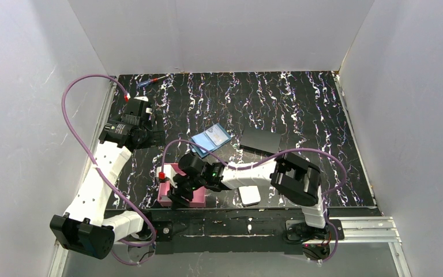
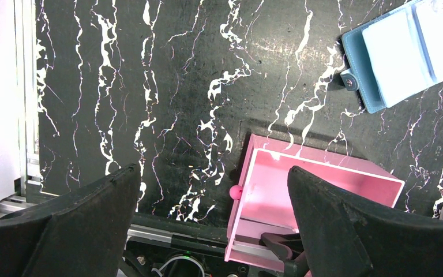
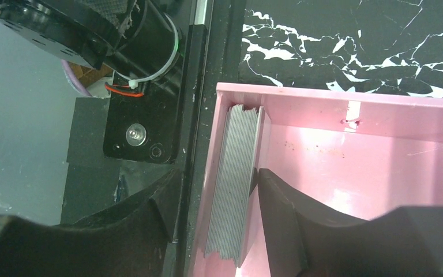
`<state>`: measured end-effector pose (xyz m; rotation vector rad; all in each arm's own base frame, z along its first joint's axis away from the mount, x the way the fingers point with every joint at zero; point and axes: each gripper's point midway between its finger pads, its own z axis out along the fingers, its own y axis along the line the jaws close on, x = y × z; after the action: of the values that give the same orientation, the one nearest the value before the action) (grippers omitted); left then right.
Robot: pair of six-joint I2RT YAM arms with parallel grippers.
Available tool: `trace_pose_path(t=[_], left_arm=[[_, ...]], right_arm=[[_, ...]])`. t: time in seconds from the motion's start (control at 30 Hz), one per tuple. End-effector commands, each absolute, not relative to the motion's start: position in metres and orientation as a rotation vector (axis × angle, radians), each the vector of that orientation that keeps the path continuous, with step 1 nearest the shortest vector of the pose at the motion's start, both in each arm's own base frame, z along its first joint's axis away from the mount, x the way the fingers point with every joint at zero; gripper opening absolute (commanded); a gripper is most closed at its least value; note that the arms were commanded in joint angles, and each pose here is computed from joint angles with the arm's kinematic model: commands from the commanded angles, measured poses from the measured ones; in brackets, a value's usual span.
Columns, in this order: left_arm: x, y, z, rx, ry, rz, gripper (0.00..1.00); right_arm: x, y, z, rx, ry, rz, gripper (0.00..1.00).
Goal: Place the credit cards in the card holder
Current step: Pick up the credit card from the storage box.
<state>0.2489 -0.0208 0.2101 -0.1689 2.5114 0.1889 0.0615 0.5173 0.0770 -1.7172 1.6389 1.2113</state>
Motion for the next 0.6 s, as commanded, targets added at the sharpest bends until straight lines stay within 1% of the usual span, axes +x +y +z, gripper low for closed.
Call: trace_pose_path(t=[0.0,0.37,0.57], left_arm=[[0.2430,-0.0147,0.2100,-0.195,2.507,0.213,0.98],[0.2419,-0.0146,0.2112,-0.192,2.502,0.210,0.98],[0.2418,-0.0141,0.2105,-0.192,2.503,0.214,0.98]], right_arm=[[0.0563,0.5198,0.1106,-1.694,1.540,1.254,0.59],[0.0540,0.5165,0.1138,-1.694,1.545,1.264,0.50],[0.0542,0.5147,0.1155,-1.690,1.544,1.261,0.48]])
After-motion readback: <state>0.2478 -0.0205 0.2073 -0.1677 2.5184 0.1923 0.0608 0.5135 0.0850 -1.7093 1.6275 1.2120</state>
